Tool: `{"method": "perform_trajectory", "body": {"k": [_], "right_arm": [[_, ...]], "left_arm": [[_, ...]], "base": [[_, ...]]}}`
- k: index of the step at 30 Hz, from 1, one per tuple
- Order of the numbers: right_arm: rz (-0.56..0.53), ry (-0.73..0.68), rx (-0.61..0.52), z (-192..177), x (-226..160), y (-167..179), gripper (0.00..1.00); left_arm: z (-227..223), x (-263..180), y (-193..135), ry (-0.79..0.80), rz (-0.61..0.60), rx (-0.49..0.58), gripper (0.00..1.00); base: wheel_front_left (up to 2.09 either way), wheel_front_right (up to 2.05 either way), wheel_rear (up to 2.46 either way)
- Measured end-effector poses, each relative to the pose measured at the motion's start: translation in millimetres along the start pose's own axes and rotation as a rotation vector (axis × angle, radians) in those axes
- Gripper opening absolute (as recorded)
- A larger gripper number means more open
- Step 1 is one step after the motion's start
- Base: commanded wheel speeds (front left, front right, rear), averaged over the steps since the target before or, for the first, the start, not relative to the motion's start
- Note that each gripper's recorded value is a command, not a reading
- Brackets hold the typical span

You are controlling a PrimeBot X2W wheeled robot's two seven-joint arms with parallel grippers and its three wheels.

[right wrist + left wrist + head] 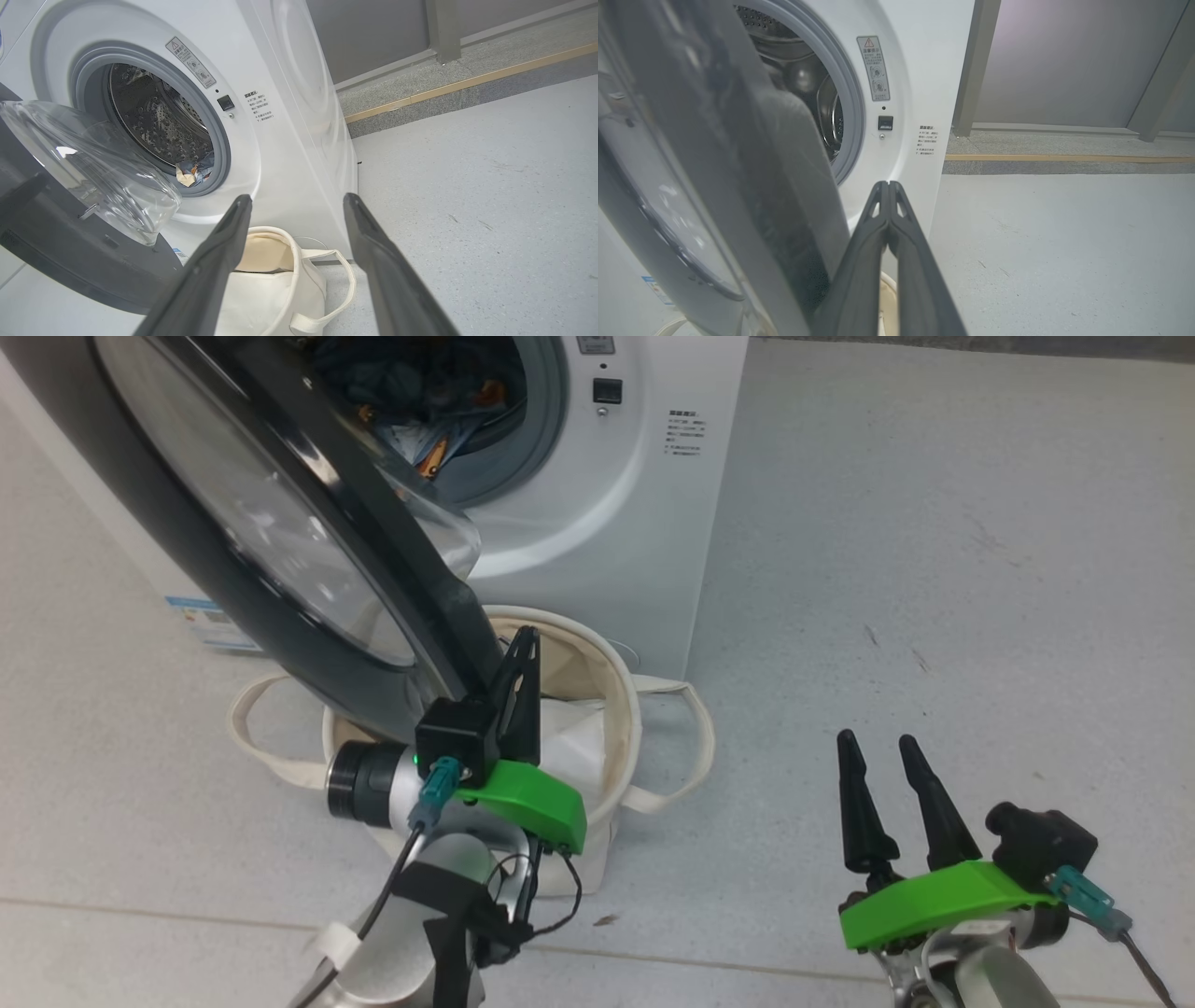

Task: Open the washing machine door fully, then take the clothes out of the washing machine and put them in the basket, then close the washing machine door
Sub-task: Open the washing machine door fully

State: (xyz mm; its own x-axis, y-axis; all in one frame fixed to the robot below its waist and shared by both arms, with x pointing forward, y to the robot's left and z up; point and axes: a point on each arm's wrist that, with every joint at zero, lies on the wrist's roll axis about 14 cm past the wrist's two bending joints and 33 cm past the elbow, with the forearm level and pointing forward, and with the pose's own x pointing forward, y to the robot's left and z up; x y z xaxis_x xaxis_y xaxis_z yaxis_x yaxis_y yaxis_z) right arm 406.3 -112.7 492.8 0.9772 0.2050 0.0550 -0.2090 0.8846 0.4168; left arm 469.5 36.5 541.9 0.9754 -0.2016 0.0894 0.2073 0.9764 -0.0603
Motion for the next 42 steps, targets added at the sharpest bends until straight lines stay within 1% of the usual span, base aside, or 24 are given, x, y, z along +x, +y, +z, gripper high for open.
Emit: {"method": "perform_trajectory", "body": {"k": [5,11,17,22,26,35,42], "right_arm": [[0.018,0.004,0.003,-1.7,2.5,5.8,1.0],[0.058,0.015,0.008,-6.0,6.9,19.3,1.0],[0.109,0.03,0.016,-12.1,13.8,36.6,1.0],[0.167,0.051,0.026,-20.9,22.1,56.0,1.0],[0.22,0.073,0.034,-29.4,28.4,74.5,1.0],[0.34,0.114,0.047,-44.8,35.4,117.8,1.0],[0.384,0.137,0.044,-51.7,31.0,133.9,1.0]], "left_arm": [[-6.0,-4.2,4.7,0.024,0.02,-0.001,0.0],[-3.2,-11.7,14.2,0.022,0.048,0.007,0.0],[-1.6,-29.0,33.6,0.019,0.118,-0.014,0.0],[-2.7,-45.4,59.5,0.023,0.2,-0.018,0.0],[-0.7,-59.9,89.9,0.022,0.298,-0.01,0.0],[9.3,-97.5,147.5,0.007,0.476,0.016,0.0],[14.5,-125.1,180.0,-0.005,0.594,0.013,0.0]], "base": [[0.0,0.0,0.0],[0.0,0.0,0.0],[0.0,0.0,0.0],[0.0,0.0,0.0],[0.0,0.0,0.0],[0.0,0.0,0.0],[0.0,0.0,0.0]]}}
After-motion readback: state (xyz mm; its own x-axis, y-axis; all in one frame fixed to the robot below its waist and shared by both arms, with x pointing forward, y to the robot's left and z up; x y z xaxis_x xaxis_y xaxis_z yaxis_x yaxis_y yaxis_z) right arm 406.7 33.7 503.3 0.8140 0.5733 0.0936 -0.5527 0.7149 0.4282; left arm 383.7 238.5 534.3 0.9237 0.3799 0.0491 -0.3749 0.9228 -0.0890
